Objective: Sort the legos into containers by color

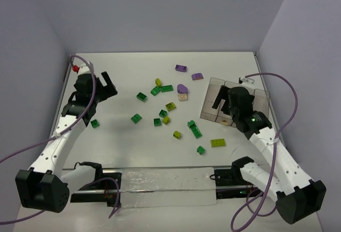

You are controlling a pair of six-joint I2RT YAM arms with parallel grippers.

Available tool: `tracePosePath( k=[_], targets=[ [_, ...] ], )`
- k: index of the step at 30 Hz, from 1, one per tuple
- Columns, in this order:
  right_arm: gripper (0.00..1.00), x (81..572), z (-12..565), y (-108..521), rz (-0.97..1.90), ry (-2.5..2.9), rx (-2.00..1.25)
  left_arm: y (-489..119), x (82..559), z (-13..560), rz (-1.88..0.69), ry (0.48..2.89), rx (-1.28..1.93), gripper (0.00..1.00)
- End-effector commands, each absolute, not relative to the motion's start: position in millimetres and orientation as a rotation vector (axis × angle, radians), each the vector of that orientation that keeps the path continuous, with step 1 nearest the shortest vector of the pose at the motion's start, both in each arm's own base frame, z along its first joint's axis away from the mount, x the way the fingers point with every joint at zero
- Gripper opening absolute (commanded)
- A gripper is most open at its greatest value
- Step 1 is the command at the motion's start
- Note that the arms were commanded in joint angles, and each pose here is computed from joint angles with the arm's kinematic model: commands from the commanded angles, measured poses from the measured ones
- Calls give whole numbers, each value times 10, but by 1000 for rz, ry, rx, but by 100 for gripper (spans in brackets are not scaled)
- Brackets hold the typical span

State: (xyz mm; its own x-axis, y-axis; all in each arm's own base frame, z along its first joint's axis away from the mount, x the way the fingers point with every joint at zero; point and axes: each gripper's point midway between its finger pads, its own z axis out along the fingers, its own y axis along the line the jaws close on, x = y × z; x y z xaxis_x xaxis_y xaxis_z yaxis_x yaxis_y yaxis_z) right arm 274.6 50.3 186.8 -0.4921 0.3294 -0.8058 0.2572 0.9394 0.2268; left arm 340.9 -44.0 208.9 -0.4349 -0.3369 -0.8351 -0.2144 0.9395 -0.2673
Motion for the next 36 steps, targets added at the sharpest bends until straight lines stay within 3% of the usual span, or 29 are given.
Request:
tracePosePath(
  k=[1, 10, 20, 29, 36],
  targets=[
    [100, 2678, 1908, 487, 111, 2082, 448, -491, 3492, 2326, -186, 1990, -393, 99],
    [97, 2473, 1660, 779, 228, 2193, 354, -542, 3485, 2338, -211, 2005, -374, 99],
    [93, 1889, 1057, 1361, 382, 2442, 268, -638, 3523, 2237, -255, 2050, -367, 99],
    [88, 1647, 573, 1478, 368, 2531, 275, -669, 3467, 2168, -265, 2091, -350, 99],
    [78, 1517, 381, 1600, 402, 2609, 237, -682, 3458, 2209, -275, 2075, -338, 99]
  ],
)
